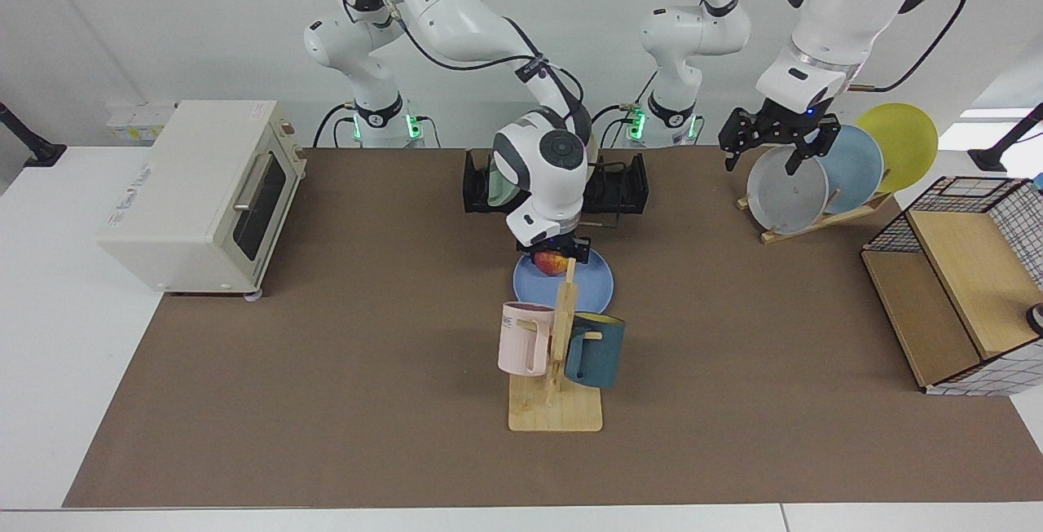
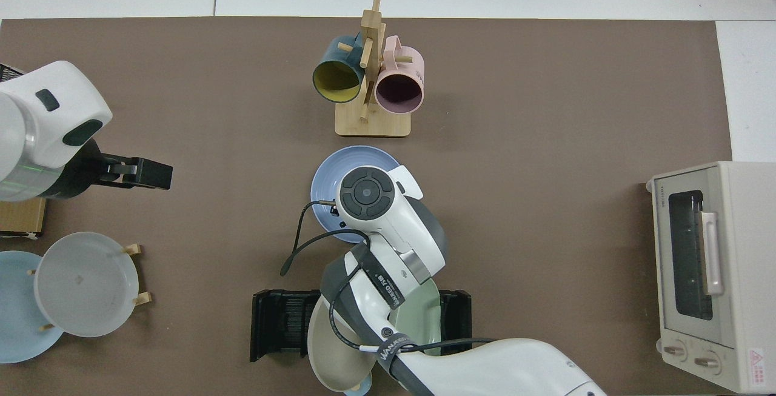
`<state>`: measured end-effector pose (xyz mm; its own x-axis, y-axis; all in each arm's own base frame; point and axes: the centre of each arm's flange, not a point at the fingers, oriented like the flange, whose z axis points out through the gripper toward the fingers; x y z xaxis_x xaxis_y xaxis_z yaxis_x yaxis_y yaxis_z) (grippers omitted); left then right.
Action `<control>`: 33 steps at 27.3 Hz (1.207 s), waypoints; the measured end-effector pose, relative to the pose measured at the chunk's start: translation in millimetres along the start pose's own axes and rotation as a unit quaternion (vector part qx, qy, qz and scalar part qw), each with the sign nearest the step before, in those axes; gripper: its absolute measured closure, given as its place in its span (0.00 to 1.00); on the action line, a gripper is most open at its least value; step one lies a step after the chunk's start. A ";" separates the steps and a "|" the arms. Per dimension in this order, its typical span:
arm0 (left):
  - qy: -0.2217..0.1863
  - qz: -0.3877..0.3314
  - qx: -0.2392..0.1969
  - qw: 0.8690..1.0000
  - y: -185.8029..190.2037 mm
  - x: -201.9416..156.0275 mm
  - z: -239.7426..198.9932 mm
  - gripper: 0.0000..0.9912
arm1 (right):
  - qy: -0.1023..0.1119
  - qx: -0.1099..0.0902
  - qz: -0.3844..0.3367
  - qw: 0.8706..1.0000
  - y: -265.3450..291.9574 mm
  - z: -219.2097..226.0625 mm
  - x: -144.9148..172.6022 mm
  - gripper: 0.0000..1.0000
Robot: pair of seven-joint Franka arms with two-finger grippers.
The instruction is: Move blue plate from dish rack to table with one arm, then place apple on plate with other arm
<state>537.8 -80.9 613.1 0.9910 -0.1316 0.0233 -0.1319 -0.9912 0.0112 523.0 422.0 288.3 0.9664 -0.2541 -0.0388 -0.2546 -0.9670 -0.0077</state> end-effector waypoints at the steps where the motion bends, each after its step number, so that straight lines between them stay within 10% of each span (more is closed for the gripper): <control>1: 0.000 -0.001 0.000 1.000 -0.7 0.1 -0.2 0.00 | -0.004 0.004 0.004 1.000 -0.4 0.0 0.5 0.22; 10: 0.012 -0.007 0.000 1.000 -8.2 1.0 -14.4 0.00 | -0.011 0.021 0.016 1.000 -4.7 -3.0 2.4 0.22; 14: 0.012 -0.007 0.000 1.000 -8.1 0.8 -15.2 0.00 | -0.010 0.024 0.012 1.000 -9.6 -10.4 2.2 0.00; 33: 0.003 -0.009 0.001 1.000 -10.4 -1.2 -13.9 0.00 | 0.006 0.041 -0.041 0.998 24.5 -130.5 58.0 0.00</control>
<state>537.8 -70.3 626.9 0.9930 -0.1142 0.0286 -0.1145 -0.9934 0.0091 577.5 381.3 416.3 0.9844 -0.1743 -0.0220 -0.1756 -0.9802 -0.0912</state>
